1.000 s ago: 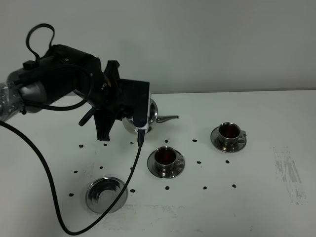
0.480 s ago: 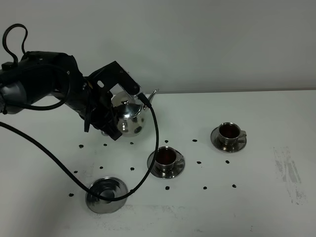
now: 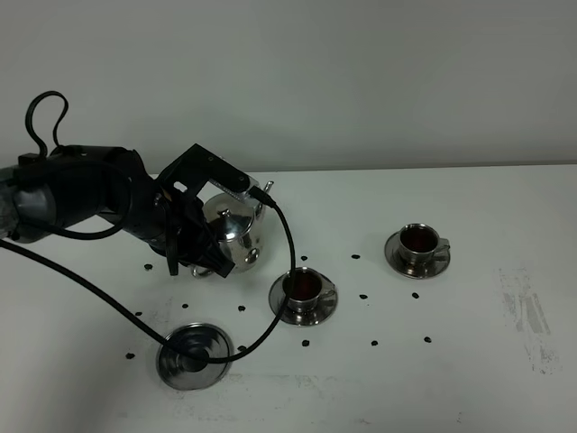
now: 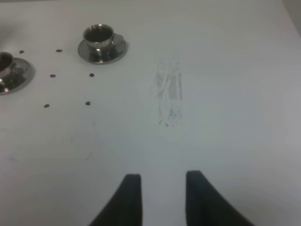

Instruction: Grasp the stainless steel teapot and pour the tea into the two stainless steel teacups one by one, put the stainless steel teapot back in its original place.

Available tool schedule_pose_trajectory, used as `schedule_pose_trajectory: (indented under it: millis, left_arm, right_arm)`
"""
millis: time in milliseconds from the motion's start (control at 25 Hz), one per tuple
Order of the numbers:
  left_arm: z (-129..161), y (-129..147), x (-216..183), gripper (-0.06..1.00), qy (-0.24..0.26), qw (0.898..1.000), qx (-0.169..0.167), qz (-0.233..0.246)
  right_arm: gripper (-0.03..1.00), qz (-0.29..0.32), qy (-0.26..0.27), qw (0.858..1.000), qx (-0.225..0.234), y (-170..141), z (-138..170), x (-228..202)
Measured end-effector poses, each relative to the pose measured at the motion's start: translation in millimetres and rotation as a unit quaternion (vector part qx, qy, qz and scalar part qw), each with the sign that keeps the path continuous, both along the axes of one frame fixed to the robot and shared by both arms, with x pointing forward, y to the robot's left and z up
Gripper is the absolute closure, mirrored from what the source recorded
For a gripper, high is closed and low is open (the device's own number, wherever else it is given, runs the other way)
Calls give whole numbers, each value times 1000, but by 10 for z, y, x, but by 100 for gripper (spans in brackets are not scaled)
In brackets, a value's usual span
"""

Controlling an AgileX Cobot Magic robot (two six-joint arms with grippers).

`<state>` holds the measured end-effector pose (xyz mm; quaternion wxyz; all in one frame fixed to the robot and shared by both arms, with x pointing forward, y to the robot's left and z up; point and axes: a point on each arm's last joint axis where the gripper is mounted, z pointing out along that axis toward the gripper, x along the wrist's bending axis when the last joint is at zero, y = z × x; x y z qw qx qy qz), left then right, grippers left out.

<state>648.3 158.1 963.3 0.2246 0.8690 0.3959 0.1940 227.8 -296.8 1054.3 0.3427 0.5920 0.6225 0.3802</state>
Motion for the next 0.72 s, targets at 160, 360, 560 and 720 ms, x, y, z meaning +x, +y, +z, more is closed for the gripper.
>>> schedule_pose_trajectory:
  millis: [160, 360, 560, 720]
  left_arm:
    - [-74, 3, -19, 71, 8, 1000, -3, 5]
    - [-128, -3, -21, 71, 14, 1000, -11, 13]
    - [-230, -13, -6, 71, 25, 999, -14, 17]
    - [-277, -15, -1, 71, 28, 999, -13, 18]
  right_arm:
    - [74, 0, 0, 1000, 0, 0, 0, 0]
    - [74, 0, 0, 1000, 0, 0, 0, 0]
    - [74, 0, 0, 1000, 0, 0, 0, 0]
    - [74, 0, 0, 1000, 0, 0, 0, 0]
